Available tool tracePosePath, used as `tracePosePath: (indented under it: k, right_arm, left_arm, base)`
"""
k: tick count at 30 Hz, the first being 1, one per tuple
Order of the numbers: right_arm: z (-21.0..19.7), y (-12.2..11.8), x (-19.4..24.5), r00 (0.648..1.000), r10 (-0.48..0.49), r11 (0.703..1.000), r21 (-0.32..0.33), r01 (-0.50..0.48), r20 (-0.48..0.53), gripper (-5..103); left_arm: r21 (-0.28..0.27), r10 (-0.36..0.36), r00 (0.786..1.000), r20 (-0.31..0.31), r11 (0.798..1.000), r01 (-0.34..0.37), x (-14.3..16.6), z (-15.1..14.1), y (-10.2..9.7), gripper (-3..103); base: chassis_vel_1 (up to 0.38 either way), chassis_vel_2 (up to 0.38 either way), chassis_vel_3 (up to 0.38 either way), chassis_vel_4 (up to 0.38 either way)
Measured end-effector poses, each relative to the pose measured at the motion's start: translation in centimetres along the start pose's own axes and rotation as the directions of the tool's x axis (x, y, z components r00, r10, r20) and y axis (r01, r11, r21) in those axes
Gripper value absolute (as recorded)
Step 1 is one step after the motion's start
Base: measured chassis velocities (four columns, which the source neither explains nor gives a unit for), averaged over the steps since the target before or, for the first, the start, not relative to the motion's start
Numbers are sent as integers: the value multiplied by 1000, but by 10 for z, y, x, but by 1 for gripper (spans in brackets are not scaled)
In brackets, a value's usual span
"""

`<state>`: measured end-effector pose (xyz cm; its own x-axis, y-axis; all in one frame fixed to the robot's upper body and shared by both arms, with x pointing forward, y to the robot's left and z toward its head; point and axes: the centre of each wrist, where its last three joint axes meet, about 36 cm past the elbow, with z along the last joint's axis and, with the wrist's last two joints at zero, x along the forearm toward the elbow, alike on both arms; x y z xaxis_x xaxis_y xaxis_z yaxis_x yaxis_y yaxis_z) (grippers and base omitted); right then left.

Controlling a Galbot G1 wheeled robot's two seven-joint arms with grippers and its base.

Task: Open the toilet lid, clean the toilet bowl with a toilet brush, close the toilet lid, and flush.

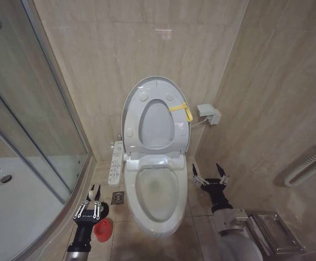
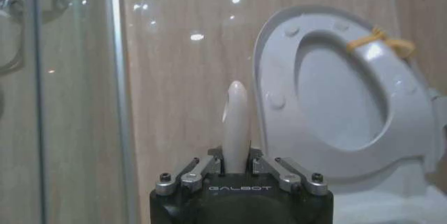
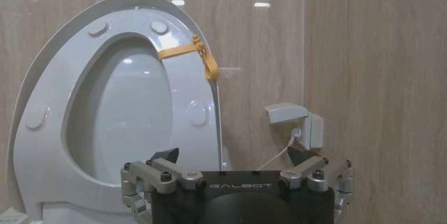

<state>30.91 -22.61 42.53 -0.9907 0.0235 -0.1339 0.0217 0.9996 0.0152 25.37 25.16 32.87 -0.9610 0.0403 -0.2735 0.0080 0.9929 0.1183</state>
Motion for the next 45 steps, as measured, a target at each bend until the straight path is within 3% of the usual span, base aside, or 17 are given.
tracePosePath:
  k: [1, 7, 9, 17, 37, 45]
  right_arm:
    - [0, 0, 0, 1000, 0, 1000, 0, 0, 0, 100]
    - [0, 0, 0, 1000, 0, 1000, 0, 0, 0, 100]
    - [0, 0, 0, 1000, 0, 1000, 0, 0, 0, 100]
    - [0, 0, 0, 1000, 0, 1000, 0, 0, 0, 100]
    - [0, 0, 0, 1000, 0, 1000, 0, 0, 0, 100]
    - [0, 0, 0, 1000, 0, 1000, 0, 0, 0, 100]
  left_arm:
    - [0, 0, 1000, 0, 1000, 0, 0, 0, 0, 20]
    - [-31, -36, 998, -49, 999, 35, -3, 73, 7, 20]
    - [-34, -40, 998, -56, 999, 38, -5, 85, 8, 20]
    - [-13, -44, 991, -123, 999, 42, -11, 147, 8, 20]
    - [-25, -35, 977, -211, 999, 30, -14, 198, 10, 20]
    - [-42, 1, 974, -226, 999, -11, -17, 234, 23, 20]
  base:
    - [0, 0, 0, 0]
    - [0, 0, 0, 0]
    - [0, 0, 0, 0]
    - [0, 0, 0, 0]
    - [0, 0, 0, 0]
    - [0, 0, 0, 0]
